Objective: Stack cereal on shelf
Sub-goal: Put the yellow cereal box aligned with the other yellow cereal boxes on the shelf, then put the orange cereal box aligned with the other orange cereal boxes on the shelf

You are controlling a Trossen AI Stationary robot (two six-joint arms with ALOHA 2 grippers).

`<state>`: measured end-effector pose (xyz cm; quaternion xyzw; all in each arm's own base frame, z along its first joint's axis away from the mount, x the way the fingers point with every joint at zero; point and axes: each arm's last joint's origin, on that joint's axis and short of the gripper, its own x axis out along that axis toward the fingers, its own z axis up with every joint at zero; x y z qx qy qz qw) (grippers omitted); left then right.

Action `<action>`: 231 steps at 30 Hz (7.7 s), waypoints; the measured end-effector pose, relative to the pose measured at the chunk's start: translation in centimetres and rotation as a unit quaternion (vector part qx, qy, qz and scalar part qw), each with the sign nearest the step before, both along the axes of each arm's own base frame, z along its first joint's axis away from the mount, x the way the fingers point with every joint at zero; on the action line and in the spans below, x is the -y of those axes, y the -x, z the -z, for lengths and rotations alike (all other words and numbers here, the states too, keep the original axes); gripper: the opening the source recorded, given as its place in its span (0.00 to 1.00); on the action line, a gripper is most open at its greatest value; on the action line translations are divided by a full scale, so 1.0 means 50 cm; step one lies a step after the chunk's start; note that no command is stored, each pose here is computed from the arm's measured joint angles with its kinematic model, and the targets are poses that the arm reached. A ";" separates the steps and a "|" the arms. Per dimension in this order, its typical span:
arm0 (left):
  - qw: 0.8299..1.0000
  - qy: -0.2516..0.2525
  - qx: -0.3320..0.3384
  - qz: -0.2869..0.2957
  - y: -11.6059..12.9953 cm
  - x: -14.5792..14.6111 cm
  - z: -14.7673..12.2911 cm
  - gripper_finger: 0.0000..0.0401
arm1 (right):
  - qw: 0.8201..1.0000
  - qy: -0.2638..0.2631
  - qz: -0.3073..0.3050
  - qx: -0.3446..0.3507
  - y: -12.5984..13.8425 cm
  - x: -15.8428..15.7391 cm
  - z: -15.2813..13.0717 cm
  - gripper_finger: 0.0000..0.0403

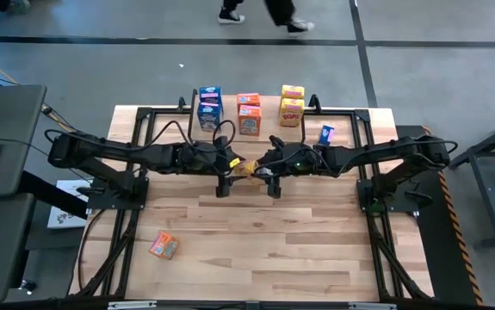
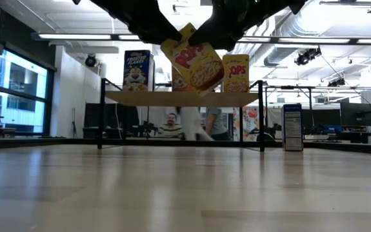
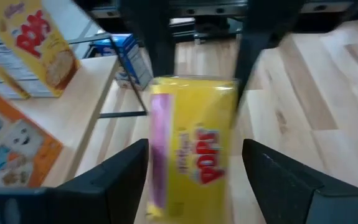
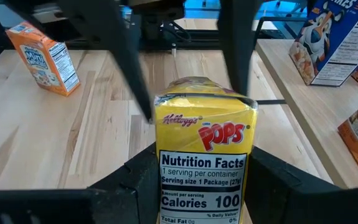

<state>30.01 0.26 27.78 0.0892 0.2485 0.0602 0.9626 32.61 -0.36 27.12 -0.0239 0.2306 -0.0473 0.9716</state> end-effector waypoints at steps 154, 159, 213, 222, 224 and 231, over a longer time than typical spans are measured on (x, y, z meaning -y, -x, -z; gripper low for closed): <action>0.985 -0.035 0.071 -0.154 0.075 -0.096 -0.083 0.64 | 0.966 0.070 0.032 0.246 0.304 0.297 0.107 0.51; 0.985 -0.035 0.071 -0.154 0.075 -0.096 -0.083 0.64 | 0.966 0.070 0.036 0.247 0.304 0.298 0.107 0.58; 0.985 -0.035 0.071 -0.154 0.075 -0.096 -0.083 0.64 | 0.981 -0.050 0.124 0.142 0.400 0.188 0.069 0.62; 0.985 -0.035 0.071 -0.154 0.075 -0.096 -0.083 0.64 | 0.985 -0.086 0.063 0.134 0.387 0.142 0.068 0.62; 0.985 -0.035 0.071 -0.154 0.075 -0.096 -0.083 0.64 | 0.986 -0.092 0.048 0.131 0.381 0.132 0.069 0.62; 0.985 -0.035 0.071 -0.154 0.074 -0.096 -0.083 0.64 | 0.987 -0.099 0.037 0.124 0.364 0.099 0.070 0.62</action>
